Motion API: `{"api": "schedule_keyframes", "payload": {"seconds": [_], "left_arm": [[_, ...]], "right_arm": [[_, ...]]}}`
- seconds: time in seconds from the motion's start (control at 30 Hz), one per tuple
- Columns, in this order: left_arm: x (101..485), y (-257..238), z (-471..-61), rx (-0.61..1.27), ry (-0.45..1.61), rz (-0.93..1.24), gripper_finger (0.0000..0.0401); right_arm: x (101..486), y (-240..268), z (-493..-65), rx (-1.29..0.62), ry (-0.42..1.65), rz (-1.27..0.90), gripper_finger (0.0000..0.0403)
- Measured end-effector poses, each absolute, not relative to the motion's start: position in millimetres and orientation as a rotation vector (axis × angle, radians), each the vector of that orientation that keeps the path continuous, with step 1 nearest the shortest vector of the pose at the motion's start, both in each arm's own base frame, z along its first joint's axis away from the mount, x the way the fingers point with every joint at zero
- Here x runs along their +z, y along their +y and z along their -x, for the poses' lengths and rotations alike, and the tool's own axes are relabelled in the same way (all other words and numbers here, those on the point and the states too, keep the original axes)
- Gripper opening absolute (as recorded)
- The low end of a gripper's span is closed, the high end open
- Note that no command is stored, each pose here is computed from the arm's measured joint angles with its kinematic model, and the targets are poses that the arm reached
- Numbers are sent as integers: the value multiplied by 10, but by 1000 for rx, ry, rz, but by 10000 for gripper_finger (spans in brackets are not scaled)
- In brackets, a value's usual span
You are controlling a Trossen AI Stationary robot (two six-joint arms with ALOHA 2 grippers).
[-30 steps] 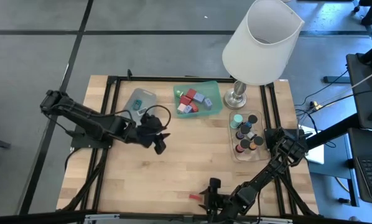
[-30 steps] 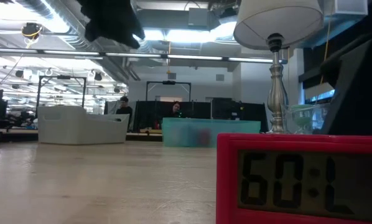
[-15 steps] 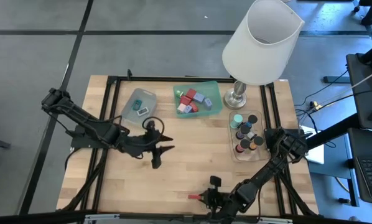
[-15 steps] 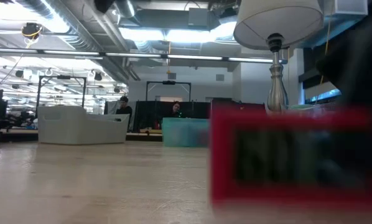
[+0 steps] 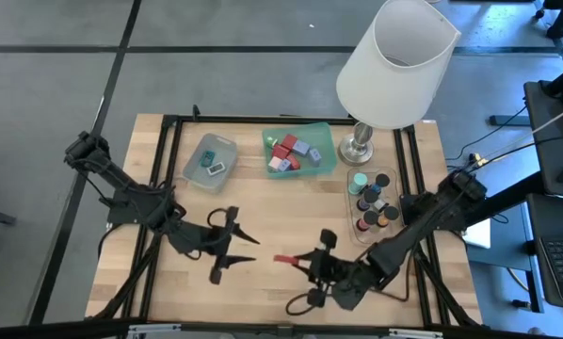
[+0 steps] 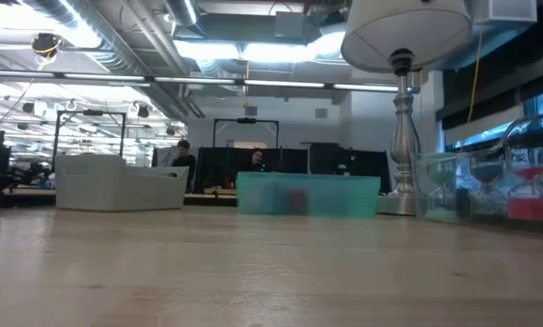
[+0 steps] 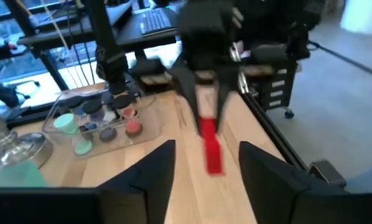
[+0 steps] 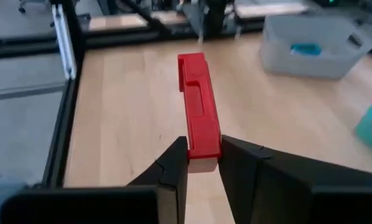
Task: Pick & Place Office items
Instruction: Put the red digital clock into the gray bin
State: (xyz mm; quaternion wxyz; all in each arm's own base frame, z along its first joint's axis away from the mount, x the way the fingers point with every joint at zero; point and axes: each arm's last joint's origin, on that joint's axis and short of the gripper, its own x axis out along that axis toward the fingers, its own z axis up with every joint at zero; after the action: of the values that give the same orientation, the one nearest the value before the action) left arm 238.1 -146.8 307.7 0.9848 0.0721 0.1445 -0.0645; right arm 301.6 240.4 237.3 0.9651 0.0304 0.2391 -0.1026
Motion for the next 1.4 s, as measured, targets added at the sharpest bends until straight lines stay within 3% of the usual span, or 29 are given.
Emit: {"api": "schedule_keyframes", "payload": {"seconds": [0.2,0.4,0.73,1.0,1.4], "left_arm": [[3075,-1571,-2330,-154,274,-212,226],[3064,-1581,-2390,-20,233,-286,268],[2908,-1590,-2601,20,239,-341,283],[2901,-1579,-2608,75,238,-234,249],[2882,-1545,-2633,44,256,-154,108]], "right_arm": [[2567,2216,-3067,-230,448,-11,76],[2610,2113,-3190,-217,422,102,75],[2692,2005,-3320,-218,364,230,75],[2695,2035,-3295,-215,371,363,75],[2708,2048,-3297,-221,356,361,76]]}}
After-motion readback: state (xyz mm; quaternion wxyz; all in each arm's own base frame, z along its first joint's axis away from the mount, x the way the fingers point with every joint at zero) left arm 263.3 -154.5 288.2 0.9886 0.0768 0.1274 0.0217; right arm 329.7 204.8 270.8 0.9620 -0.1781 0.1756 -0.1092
